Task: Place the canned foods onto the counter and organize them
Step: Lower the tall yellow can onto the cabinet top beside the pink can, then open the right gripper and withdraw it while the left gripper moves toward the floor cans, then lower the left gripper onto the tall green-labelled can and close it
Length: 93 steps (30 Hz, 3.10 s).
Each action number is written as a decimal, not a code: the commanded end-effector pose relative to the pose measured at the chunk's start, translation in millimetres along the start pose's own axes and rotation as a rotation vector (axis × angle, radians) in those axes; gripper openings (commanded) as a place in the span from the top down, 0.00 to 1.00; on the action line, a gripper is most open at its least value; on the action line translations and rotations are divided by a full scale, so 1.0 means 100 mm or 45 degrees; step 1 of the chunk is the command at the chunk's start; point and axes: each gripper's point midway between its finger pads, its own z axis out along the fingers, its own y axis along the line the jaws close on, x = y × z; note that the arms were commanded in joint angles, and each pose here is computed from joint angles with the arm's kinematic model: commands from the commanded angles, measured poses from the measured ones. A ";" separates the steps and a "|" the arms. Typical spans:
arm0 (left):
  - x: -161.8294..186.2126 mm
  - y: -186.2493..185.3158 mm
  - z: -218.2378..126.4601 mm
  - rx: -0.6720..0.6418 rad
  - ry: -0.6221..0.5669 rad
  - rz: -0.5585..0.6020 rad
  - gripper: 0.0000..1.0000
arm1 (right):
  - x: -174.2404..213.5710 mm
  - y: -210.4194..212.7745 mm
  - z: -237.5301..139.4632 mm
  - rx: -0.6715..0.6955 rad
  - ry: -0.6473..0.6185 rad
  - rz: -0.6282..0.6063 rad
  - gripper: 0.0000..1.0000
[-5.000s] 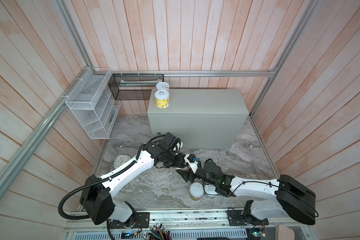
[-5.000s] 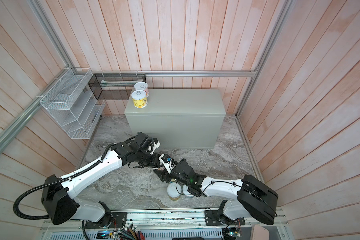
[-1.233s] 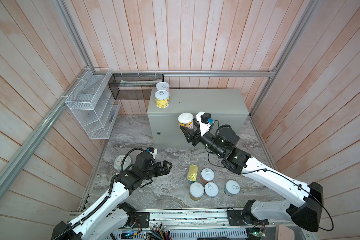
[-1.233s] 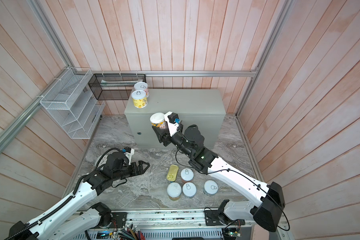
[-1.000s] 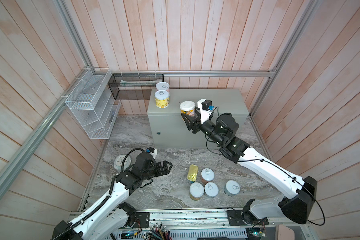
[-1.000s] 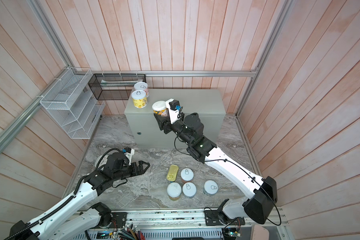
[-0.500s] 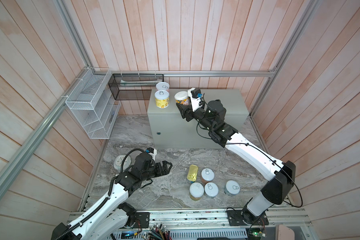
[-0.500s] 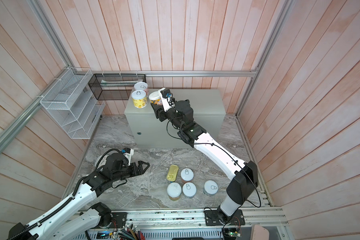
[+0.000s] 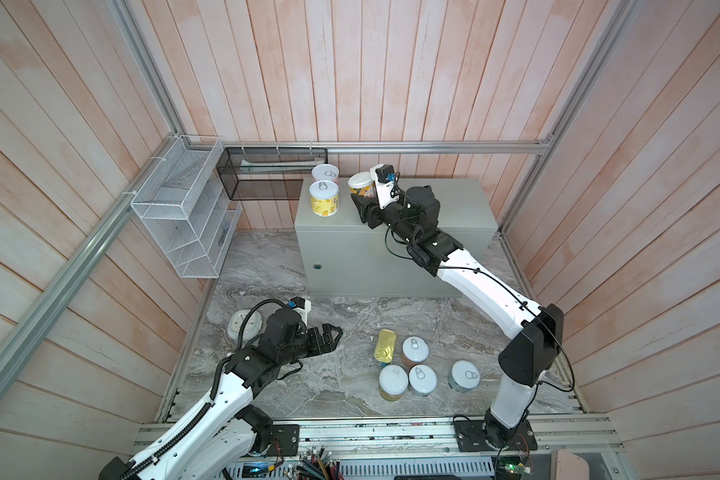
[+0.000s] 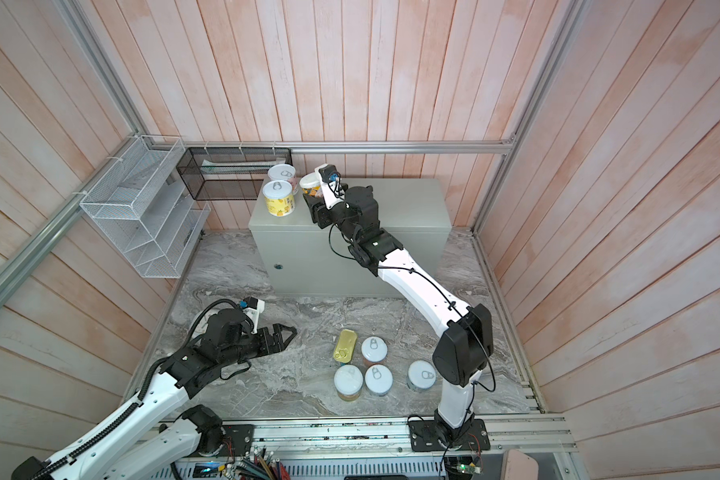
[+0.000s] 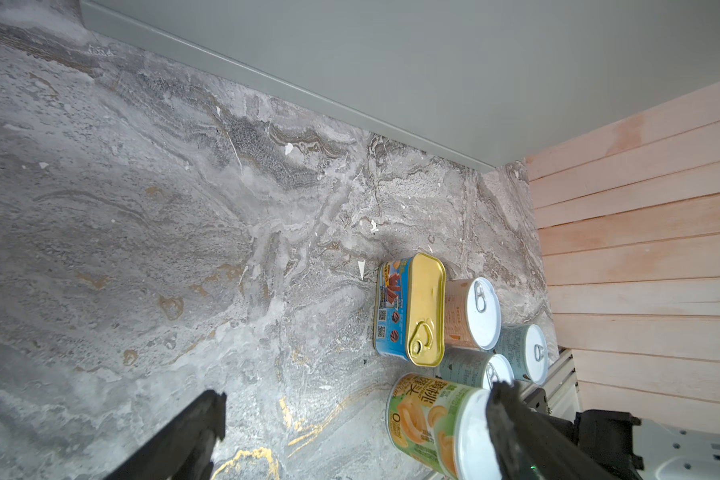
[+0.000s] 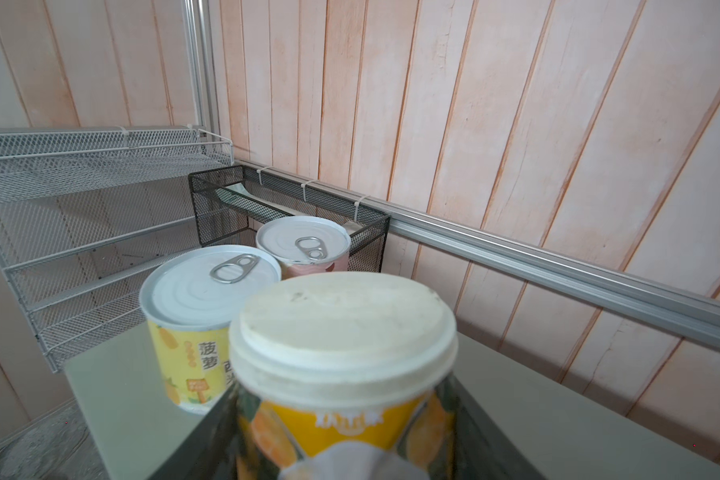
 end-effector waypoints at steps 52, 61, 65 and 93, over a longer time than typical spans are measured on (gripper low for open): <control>-0.05 0.00 0.08 -0.036 0.046 0.036 0.00 | -0.37 -0.44 -0.64 0.130 -0.171 0.025 0.03; -0.08 -0.19 0.15 0.061 0.049 0.018 0.00 | -0.14 -0.63 -1.36 0.240 -0.187 0.159 0.02; -0.05 -0.29 0.21 0.053 0.064 0.057 0.00 | 0.04 -0.71 -1.60 0.187 -0.193 0.327 0.02; 0.72 -1.31 0.78 0.025 0.258 0.396 0.00 | 1.69 -0.65 -3.01 0.440 0.235 0.499 0.02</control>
